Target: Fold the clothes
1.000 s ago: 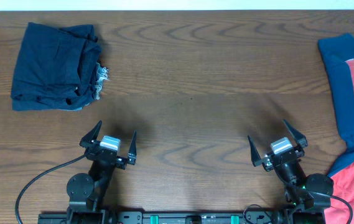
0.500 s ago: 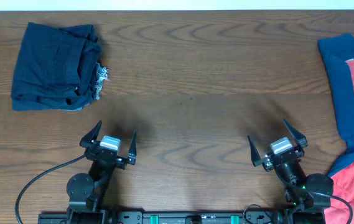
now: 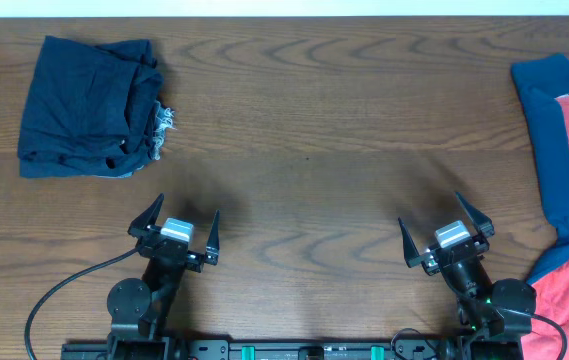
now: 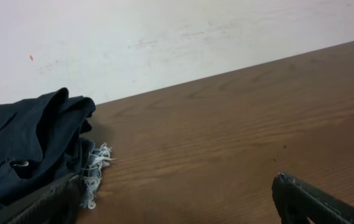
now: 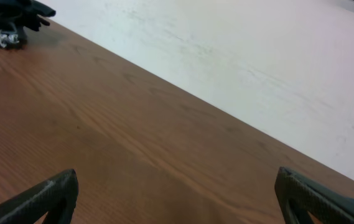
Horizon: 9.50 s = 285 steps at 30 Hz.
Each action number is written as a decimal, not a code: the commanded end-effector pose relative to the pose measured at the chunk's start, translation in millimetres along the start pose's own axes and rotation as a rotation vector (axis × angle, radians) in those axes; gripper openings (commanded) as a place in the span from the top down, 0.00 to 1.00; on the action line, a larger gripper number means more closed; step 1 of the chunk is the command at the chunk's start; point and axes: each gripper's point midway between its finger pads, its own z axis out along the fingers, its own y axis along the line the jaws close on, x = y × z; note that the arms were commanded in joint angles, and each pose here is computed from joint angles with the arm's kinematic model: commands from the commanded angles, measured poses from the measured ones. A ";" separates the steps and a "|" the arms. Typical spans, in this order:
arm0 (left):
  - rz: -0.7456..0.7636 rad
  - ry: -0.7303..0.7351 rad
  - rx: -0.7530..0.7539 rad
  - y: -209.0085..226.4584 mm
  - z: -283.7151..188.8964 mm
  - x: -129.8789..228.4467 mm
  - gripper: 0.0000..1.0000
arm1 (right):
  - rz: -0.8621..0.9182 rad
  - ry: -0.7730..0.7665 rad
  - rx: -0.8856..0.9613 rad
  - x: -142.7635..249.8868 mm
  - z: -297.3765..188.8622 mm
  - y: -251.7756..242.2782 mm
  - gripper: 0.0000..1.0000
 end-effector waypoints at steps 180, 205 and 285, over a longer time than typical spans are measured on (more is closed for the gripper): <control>-0.563 0.709 0.178 -9.9 51.4 -88.2 0.02 | 1.311 1.029 0.453 201.8 106.8 -232.3 0.98; -0.567 0.701 0.185 -11.4 47.9 -91.5 0.02 | 0.984 1.061 0.581 145.6 75.5 -234.1 0.49; -0.549 0.670 0.161 -5.1 54.6 -95.1 0.02 | 1.424 0.786 0.923 338.0 118.7 -275.4 0.99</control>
